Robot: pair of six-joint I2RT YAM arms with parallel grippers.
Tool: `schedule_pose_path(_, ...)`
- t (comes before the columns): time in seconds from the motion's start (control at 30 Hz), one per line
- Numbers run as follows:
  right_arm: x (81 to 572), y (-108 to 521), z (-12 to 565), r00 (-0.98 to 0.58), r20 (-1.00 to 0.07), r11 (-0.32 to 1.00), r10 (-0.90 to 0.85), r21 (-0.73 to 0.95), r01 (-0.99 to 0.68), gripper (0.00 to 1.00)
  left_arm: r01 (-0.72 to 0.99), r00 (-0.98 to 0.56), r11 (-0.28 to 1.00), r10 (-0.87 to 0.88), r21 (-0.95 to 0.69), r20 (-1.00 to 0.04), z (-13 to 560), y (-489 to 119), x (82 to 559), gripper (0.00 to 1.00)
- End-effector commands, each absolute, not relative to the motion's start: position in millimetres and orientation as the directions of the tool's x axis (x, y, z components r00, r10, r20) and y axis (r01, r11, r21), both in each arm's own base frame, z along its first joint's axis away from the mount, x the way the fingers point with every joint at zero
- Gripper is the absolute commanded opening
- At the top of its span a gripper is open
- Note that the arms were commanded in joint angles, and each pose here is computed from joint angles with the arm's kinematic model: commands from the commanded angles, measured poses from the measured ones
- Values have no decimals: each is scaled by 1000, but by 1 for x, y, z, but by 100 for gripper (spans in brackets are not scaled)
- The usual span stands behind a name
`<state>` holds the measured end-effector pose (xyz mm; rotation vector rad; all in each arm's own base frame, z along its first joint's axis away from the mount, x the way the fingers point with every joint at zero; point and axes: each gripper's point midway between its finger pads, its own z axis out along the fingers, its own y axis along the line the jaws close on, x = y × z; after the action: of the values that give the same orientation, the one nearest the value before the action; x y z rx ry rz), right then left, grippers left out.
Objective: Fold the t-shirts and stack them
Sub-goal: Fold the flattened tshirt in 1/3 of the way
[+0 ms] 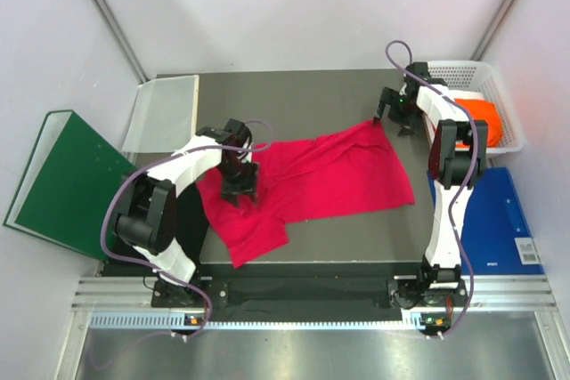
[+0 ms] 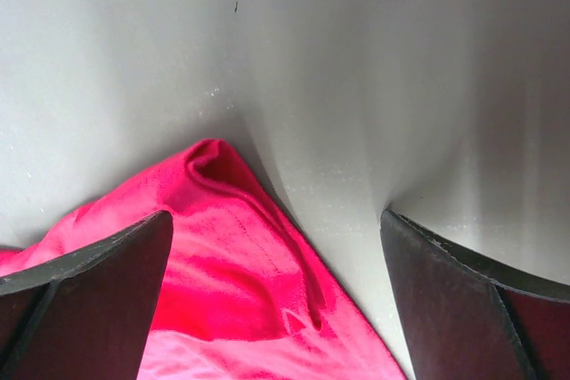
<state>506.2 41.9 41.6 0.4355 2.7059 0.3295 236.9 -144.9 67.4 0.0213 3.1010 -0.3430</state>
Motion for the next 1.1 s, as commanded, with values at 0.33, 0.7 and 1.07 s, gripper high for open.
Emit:
schedule_pose_path(0.33,537,41,37,-842,-365,895,398,356,268,97,-85,-937,995,-101,-60,-335,105,-110,328,99)
schedule_pose_path(0.7,535,68,3,-881,-254,861,400,434,266,41,-312,-907,950,-305,-25,-289,72,-47,408,99)
schedule_pose_path(1.07,531,61,13,-881,-266,868,392,425,257,0,-346,-899,937,-346,-52,-268,37,-40,432,97)
